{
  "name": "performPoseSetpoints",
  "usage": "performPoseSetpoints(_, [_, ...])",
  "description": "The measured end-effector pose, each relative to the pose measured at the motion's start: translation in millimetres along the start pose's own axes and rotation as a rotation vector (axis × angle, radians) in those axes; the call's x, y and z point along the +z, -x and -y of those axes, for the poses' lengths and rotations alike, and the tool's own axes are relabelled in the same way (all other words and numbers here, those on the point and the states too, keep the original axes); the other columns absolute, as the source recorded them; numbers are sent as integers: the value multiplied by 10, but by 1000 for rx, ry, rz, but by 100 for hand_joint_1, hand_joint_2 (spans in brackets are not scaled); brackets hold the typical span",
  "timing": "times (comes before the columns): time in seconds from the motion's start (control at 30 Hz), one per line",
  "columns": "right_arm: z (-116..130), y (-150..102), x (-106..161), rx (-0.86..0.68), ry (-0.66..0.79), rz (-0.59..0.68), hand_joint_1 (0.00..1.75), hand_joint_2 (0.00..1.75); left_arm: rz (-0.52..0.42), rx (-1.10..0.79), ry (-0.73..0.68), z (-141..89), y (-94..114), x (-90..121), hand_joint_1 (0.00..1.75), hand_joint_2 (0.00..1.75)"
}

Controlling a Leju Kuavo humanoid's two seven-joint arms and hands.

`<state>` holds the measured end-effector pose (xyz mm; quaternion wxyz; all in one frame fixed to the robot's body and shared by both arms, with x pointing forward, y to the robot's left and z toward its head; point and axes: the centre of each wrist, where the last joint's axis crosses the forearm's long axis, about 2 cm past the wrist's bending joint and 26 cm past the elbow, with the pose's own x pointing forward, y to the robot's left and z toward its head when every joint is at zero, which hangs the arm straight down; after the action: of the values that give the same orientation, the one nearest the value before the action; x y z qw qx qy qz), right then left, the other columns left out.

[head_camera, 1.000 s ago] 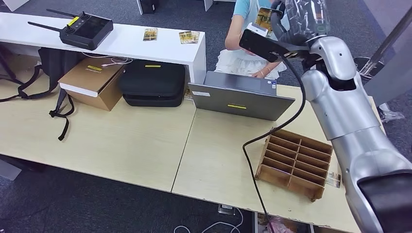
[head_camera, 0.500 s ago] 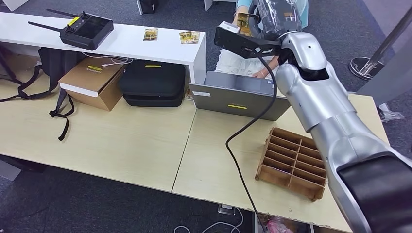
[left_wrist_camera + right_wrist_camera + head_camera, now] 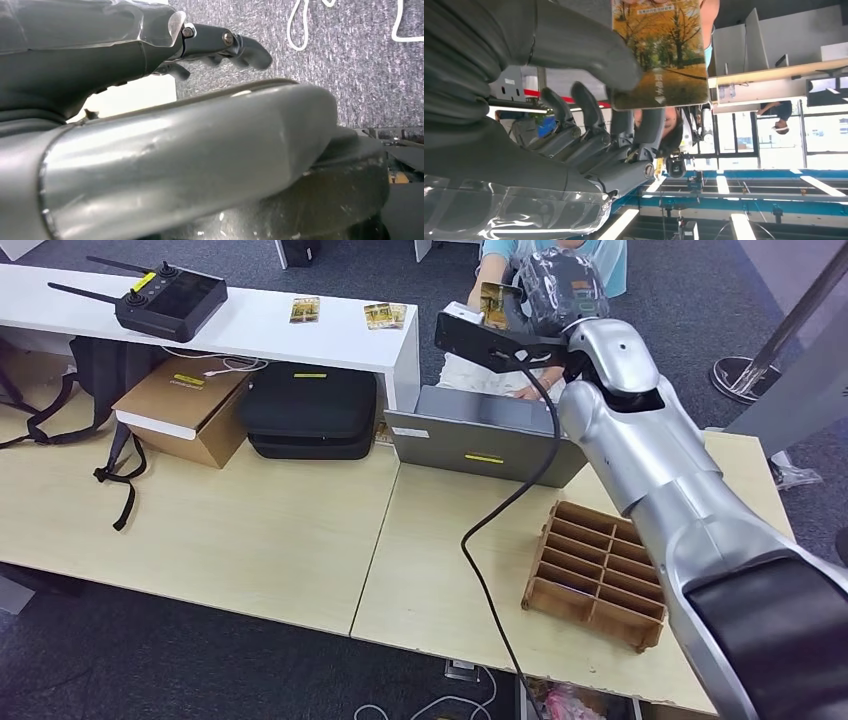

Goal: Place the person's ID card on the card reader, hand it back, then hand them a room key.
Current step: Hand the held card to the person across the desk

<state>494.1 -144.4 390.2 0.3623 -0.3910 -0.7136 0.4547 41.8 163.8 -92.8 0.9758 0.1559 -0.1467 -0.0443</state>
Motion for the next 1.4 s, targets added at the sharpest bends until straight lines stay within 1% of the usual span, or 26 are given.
performPoseSetpoints(0.27, [1,18,2,-73,3,2,0,175,1,-6,4,9,-4,5,0,0])
performPoseSetpoints(0.4, [34,80,2,-148,12,-4,0,175,6,-11,5,11,-5,6,0,0])
performPoseSetpoints(0.5, [46,99,2,-169,14,-6,0,175,7,-12,5,12,-5,7,0,0])
performPoseSetpoints(0.57, [108,179,0,-231,14,-14,0,175,10,-12,5,12,-5,7,0,0])
performPoseSetpoints(0.67, [299,390,-4,-371,9,-20,0,175,18,-13,6,13,-5,7,0,0])
performPoseSetpoints(0.83, [593,721,37,-533,-8,4,0,175,27,-9,6,15,-5,9,0,0])
performPoseSetpoints(1.03, [918,1288,245,-684,-35,40,0,175,40,5,5,16,-3,10,0,0])
performPoseSetpoints(1.17, [1075,1721,488,-785,-32,54,0,175,47,12,4,16,1,10,0,0])
performPoseSetpoints(1.23, [1116,1951,649,-841,-15,53,0,175,45,17,3,16,5,10,0,0])
performPoseSetpoints(1.3, [1085,2212,872,-902,15,42,0,175,44,22,3,19,6,13,0,0])
performPoseSetpoints(1.4, [918,2572,1278,-969,54,10,0,175,44,25,3,24,7,16,0,0])
